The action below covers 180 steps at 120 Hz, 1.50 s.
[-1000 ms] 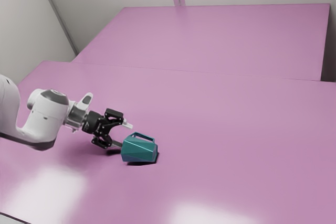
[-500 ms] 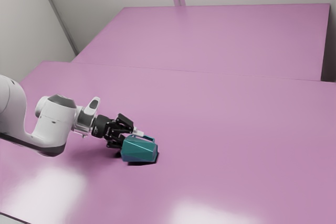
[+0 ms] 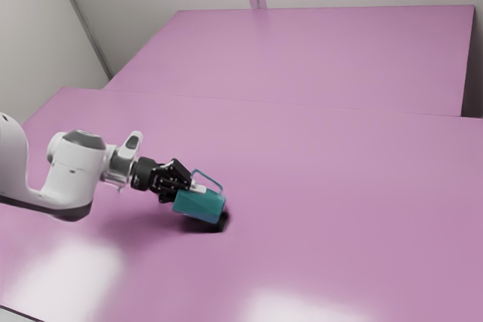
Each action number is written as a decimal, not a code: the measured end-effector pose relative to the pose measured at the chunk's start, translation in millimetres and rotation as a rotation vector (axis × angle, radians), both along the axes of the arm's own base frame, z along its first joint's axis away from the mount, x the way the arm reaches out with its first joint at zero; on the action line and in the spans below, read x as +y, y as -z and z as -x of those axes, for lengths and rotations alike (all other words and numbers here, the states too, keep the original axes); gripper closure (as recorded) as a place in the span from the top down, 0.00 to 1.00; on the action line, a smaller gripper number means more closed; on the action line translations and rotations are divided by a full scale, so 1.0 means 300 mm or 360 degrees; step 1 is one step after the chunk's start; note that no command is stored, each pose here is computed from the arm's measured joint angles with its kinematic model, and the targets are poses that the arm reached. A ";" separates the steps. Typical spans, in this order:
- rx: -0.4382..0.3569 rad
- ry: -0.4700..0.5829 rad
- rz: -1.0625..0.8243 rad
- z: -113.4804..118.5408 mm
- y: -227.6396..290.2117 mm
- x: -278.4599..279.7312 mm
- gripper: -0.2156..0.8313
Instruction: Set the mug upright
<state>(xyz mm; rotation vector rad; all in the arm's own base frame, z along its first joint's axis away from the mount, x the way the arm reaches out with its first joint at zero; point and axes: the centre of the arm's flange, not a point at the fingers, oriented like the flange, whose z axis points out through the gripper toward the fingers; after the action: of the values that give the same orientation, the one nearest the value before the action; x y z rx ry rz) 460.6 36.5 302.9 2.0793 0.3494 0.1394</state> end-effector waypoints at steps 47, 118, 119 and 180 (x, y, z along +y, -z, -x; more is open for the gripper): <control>-0.0307 0.0725 -0.1185 -0.261 -0.307 0.050 0.04; 0.0028 0.0893 -0.1690 -0.333 -0.109 -0.026 0.04; 0.0031 0.0890 -0.1690 -0.333 -0.108 -0.027 0.04; 0.0028 0.0598 -0.1712 -0.407 -0.432 -0.021 0.67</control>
<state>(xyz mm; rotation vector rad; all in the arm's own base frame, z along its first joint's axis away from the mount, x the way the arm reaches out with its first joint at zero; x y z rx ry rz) 582.6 30.2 432.4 3.1617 -0.1789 0.0856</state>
